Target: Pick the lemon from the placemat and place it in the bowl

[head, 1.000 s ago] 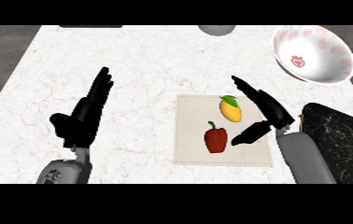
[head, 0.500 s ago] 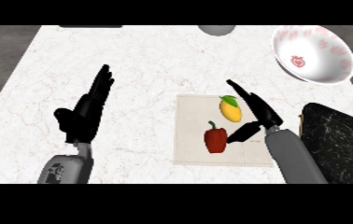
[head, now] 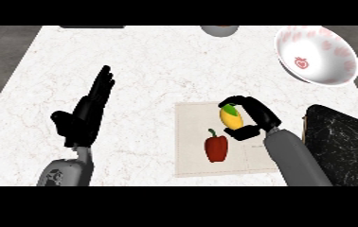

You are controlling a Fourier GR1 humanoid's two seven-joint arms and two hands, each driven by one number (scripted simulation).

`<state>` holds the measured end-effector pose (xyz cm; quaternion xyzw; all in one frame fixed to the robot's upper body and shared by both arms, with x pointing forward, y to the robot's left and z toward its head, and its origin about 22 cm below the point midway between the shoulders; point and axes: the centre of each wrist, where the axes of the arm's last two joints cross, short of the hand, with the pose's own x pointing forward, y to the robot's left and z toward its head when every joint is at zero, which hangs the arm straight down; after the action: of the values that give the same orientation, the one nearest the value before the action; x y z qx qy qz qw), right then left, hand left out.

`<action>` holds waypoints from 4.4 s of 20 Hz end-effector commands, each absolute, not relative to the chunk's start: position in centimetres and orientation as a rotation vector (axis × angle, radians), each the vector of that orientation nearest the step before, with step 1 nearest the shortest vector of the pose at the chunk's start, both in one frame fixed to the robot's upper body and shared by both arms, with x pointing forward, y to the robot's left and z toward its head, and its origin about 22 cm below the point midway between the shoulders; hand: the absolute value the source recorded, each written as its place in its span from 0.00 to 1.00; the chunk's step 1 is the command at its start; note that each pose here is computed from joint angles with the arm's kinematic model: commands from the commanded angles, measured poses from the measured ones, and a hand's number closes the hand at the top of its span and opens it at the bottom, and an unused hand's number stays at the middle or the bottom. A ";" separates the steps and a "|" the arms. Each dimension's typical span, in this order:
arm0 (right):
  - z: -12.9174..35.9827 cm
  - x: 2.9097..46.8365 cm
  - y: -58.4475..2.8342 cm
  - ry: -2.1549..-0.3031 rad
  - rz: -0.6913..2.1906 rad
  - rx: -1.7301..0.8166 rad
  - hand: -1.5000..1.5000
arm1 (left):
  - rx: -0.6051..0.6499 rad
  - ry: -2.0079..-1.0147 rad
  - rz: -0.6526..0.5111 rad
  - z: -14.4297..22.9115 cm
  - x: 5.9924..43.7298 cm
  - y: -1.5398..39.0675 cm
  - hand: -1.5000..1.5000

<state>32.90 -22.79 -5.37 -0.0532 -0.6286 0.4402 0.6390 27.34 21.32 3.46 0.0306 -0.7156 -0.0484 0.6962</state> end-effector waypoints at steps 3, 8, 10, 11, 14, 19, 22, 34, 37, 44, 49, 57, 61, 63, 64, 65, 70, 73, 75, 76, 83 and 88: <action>-6.2 33.1 -21.1 -1.449 1.082 -0.047 1.00 | 0.058 -1.582 -0.114 2.7 27.3 20.3 0.50; -6.9 30.0 -22.0 -1.469 1.037 -0.001 1.00 | 0.058 -1.574 -0.103 2.8 27.8 21.5 0.50; -5.1 33.3 -20.5 -1.478 0.814 -0.138 1.00 | 0.062 -1.605 -0.104 4.5 27.4 21.2 0.50; -3.0 35.0 -19.1 -1.462 0.729 -0.179 1.00 | 0.067 -1.593 -0.110 3.4 27.2 21.2 0.50; -0.8 36.6 -18.3 -1.431 0.431 -0.332 1.00 | 0.057 -1.595 -0.108 3.3 27.2 20.8 0.50; 3.5 37.6 -15.8 -1.703 0.324 -0.426 1.00 | 0.068 -1.600 -0.121 3.7 28.3 21.4 0.50; 5.4 37.1 -14.4 -1.789 0.313 -0.544 1.00 | 0.066 -1.599 -0.117 3.6 26.8 21.8 0.50; 19.4 37.2 -14.4 -1.726 0.342 -0.918 1.00 | 0.077 -1.574 -0.107 2.2 26.9 22.0 0.50; 23.1 37.4 -15.8 -1.712 0.290 -0.950 1.00 | 0.058 -1.580 -0.120 2.8 25.4 20.7 0.50; 24.8 39.8 -18.2 -1.666 0.206 -1.028 1.00 | 0.063 -1.586 -0.095 2.8 28.1 22.3 0.50; 25.0 43.3 -22.5 -1.555 0.239 -1.127 1.00 | 0.056 -1.602 -0.113 3.9 27.9 19.8 0.50; 20.5 44.5 -28.5 -1.352 0.381 -1.332 1.00 | 0.043 -1.595 -0.128 2.7 26.9 21.3 0.50; 18.4 45.0 -31.7 -1.299 0.338 -1.373 1.00 | 0.056 -1.599 -0.138 3.8 27.9 20.1 0.50; 17.1 44.4 -33.9 -1.296 0.312 -1.377 1.00 | 0.048 -1.612 -0.126 3.4 27.0 21.3 0.50; 16.8 44.1 -35.2 -1.270 0.331 -1.388 1.00 | 0.062 -1.603 -0.129 3.9 27.5 21.6 0.50; 17.3 44.8 -34.3 -1.254 0.320 -1.404 1.00 | 0.035 -1.611 -0.122 3.3 28.2 20.8 0.50; 14.3 43.0 -38.8 -1.202 0.298 -1.397 1.00 | 0.029 -1.618 -0.151 3.3 28.0 20.8 0.50; 12.9 42.3 -39.9 -1.182 0.339 -1.318 1.00 | 0.051 -1.595 -0.141 3.3 28.5 21.2 0.50; 12.7 42.1 -40.3 -1.186 0.241 -1.215 1.00 | 0.012 -1.624 -0.146 4.7 29.2 20.4 0.50; 11.3 41.0 -41.7 -1.167 0.236 -1.204 1.00 | 0.020 -1.608 -0.132 4.0 28.2 21.0 0.50; 11.1 40.9 -41.9 -1.332 0.222 -0.962 0.00 | 0.015 -1.595 -0.134 2.9 27.6 20.9 0.50; 10.7 40.7 -41.9 -1.501 0.091 -1.004 0.00 | 0.032 -1.615 -0.162 4.1 27.4 19.7 0.50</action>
<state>40.53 -42.01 10.35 -0.4444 -0.6137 0.0804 0.6476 27.81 20.24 3.57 0.0114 -0.7234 -0.0651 0.6873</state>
